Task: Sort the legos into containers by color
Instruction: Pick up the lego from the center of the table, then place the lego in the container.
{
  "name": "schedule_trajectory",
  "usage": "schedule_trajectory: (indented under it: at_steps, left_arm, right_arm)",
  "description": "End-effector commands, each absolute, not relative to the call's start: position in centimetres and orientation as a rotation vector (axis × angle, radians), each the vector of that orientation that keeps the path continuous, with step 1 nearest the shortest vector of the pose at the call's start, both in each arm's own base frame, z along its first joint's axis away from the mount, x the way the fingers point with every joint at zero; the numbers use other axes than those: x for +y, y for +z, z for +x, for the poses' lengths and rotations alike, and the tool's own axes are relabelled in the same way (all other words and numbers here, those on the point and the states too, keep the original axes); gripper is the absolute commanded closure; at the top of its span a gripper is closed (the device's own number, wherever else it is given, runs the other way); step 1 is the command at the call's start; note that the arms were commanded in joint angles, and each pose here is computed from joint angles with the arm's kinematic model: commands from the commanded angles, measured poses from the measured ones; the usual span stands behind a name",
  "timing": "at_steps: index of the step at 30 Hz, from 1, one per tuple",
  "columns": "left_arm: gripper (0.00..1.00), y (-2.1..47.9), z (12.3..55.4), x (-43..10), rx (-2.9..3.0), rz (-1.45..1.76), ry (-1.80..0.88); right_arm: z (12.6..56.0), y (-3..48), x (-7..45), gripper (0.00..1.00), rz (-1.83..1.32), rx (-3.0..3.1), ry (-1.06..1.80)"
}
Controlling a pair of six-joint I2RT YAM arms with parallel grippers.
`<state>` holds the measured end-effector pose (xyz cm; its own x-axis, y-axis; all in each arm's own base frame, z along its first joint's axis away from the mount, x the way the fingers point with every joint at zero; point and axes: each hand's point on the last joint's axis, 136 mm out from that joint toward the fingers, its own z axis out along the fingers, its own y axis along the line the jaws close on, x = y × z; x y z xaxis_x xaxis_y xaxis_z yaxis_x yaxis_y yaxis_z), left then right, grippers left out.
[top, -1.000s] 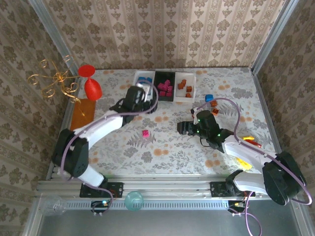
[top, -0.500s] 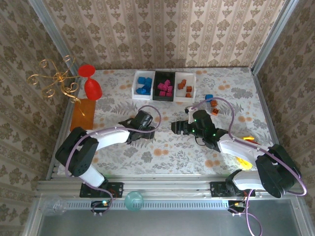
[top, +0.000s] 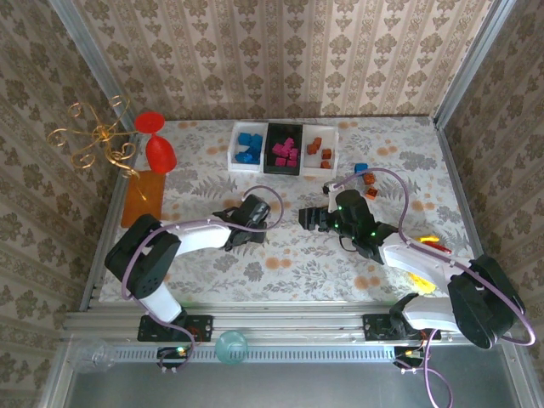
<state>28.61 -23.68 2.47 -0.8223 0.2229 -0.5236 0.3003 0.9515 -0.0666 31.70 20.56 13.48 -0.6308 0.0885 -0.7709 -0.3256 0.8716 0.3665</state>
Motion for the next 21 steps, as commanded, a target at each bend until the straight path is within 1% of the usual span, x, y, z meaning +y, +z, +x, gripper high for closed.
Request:
schedule_trajectory:
  at_steps: [1, 6, 10, 15, 21]
  left_arm:
    - [0.66, 5.9, 30.6, -24.9, 2.465, 0.344, -0.225]
    - [0.67, 11.8, 34.4, -27.1, 2.311, 0.375, -0.251]
    - [0.67, 14.6, 38.2, -28.5, 2.239, 0.393, -0.245]
    - [0.67, 16.3, 44.0, -29.3, 2.196, 0.384, -0.236]
    - [0.66, 15.6, 50.2, -30.7, 2.207, 0.412, -0.217]
  right_arm:
    - [31.5, 12.7, 19.4, 0.15, -0.130, 2.204, 0.551]
    - [31.4, 13.0, 18.7, 0.14, -0.090, 2.188, 0.536]
    - [31.2, 13.3, 17.9, 0.14, -0.065, 2.174, 0.516]
    - [30.7, 13.5, 17.2, 0.14, -0.051, 2.174, 0.502]
    - [30.3, 13.6, 16.6, 0.14, -0.031, 2.167, 0.497]
